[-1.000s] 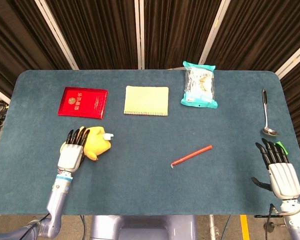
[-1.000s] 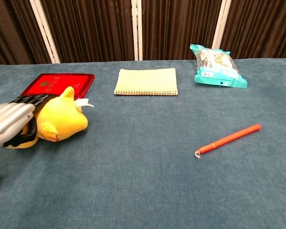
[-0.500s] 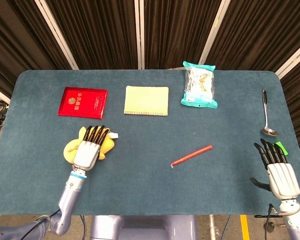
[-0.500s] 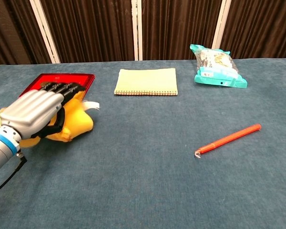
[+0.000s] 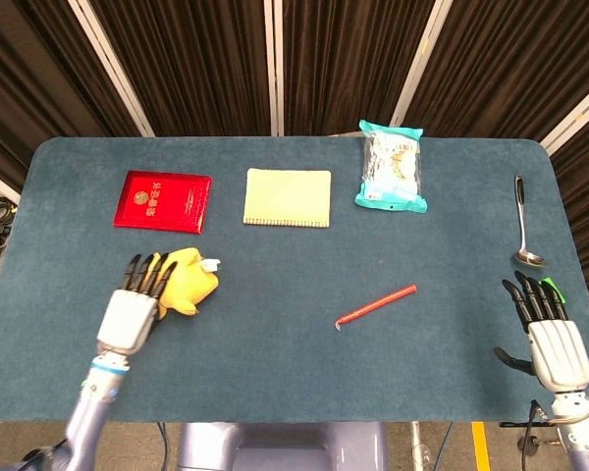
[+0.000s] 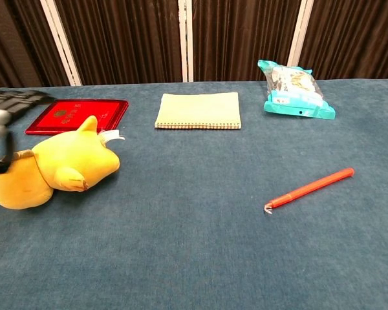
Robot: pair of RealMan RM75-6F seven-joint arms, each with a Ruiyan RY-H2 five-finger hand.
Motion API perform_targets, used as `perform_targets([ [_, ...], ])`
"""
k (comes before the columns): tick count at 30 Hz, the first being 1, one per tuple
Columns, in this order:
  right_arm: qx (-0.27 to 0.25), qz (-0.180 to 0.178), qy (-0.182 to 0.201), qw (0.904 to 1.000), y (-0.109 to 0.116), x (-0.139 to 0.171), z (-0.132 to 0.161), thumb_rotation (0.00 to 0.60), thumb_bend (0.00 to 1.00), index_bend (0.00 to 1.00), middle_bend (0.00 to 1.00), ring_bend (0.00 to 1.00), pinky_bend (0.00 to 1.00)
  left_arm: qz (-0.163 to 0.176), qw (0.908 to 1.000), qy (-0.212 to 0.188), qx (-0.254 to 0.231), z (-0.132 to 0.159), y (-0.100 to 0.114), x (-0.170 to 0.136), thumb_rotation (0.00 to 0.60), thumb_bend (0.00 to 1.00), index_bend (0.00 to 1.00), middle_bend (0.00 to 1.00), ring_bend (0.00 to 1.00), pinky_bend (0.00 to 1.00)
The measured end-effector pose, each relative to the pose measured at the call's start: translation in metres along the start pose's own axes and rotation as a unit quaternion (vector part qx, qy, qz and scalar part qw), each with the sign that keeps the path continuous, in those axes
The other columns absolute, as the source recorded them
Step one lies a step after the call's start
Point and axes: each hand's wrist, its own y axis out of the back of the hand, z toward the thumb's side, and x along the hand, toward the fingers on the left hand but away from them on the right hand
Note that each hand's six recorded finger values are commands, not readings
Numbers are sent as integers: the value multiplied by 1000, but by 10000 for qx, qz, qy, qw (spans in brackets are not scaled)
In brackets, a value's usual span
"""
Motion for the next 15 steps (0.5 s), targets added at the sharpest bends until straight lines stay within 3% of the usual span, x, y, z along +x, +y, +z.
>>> perform_targets([
  [2, 9, -24, -4, 10000, 1, 0, 0, 600, 83, 10, 0, 0, 0, 35, 9998, 186, 110, -18, 8, -15, 600, 931, 0, 0, 0, 0],
  [7, 37, -87, 24, 10000, 3, 1, 2, 600, 83, 1, 0, 0, 0, 91, 9977, 672, 82, -52, 21, -43, 600, 393, 0, 0, 0, 0],
  [9, 43, -91, 36, 9999, 3, 1, 2, 600, 81, 0, 0, 0, 0, 107, 9966, 813, 30, -61, 23, -51, 600, 253, 0, 0, 0, 0],
  [11, 36, -76, 48, 10000, 2, 1, 2, 600, 78, 0, 0, 0, 0, 116, 9956, 926, 34, -71, 25, -56, 600, 199, 0, 0, 0, 0],
  [15, 45, -87, 58, 9999, 3, 1, 2, 600, 78, 0, 0, 0, 0, 119, 9934, 1139, 8, -90, 33, -61, 600, 188, 0, 0, 0, 0],
])
